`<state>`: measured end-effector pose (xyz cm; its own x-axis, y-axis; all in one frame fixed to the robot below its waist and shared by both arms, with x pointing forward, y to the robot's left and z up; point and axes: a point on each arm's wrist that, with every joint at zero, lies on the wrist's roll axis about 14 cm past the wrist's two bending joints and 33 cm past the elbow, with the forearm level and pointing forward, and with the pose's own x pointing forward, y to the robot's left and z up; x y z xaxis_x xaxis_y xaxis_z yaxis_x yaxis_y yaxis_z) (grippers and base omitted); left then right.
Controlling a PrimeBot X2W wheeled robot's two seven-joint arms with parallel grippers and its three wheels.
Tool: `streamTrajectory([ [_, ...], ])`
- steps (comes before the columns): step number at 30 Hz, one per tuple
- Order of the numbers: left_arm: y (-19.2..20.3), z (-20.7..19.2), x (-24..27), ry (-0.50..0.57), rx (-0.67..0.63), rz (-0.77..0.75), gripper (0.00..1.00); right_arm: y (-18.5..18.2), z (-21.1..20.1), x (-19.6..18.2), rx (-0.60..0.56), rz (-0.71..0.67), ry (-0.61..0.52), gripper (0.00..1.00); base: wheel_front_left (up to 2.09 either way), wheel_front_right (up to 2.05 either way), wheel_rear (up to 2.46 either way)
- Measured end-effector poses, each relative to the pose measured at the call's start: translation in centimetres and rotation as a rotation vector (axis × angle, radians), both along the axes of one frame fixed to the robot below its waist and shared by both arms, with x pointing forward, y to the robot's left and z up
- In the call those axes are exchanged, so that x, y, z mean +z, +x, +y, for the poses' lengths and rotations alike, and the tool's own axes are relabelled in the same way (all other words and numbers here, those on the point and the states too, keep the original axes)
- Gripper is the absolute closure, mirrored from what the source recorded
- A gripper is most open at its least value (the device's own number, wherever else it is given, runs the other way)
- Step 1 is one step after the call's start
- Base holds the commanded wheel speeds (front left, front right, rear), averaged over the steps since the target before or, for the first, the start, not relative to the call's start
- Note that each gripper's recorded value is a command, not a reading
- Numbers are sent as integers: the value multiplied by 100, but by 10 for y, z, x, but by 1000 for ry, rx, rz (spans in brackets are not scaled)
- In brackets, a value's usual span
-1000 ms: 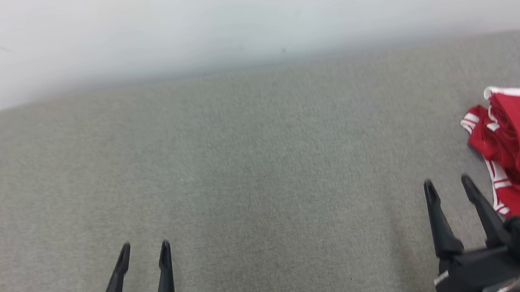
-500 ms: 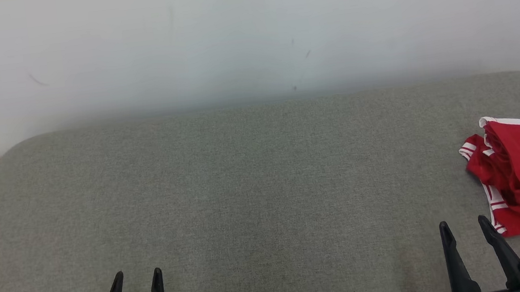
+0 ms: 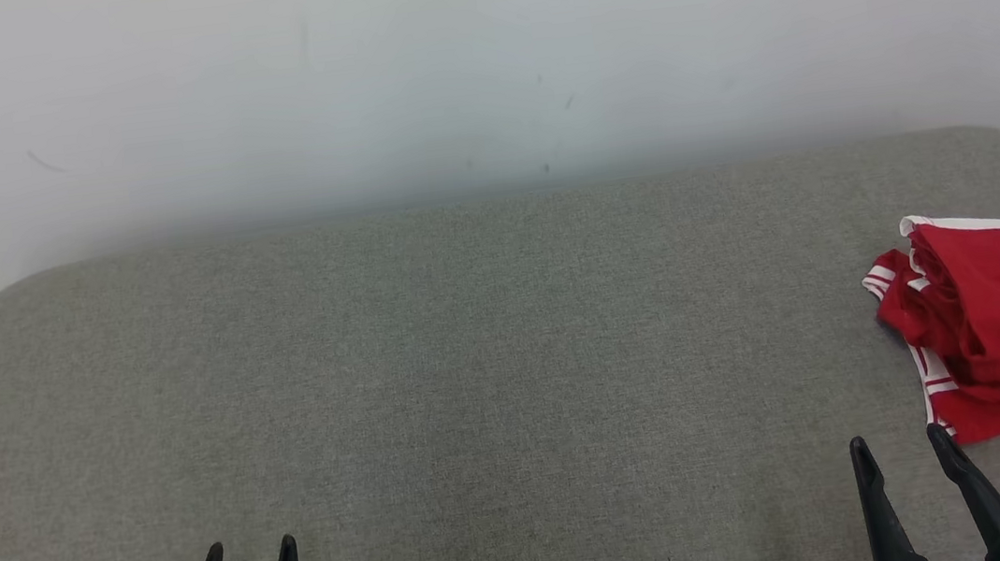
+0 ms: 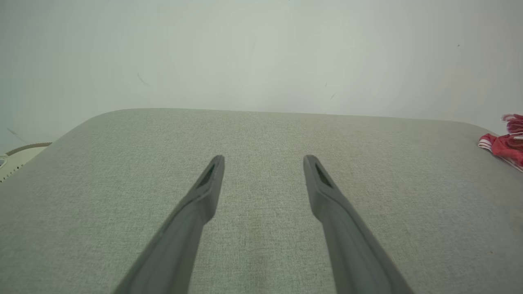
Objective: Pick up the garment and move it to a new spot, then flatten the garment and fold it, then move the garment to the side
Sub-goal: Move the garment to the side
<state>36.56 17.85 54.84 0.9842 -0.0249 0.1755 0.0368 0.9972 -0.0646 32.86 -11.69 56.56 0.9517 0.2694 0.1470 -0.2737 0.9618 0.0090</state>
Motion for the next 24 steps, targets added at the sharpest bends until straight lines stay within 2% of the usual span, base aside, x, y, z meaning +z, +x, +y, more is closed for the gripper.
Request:
streamTrajectory([
  [24, -4, 10, -11, -7, 47, 23, 0, 5, 7, -5, 29, 12, 4, 0, 0, 0, 0],
])
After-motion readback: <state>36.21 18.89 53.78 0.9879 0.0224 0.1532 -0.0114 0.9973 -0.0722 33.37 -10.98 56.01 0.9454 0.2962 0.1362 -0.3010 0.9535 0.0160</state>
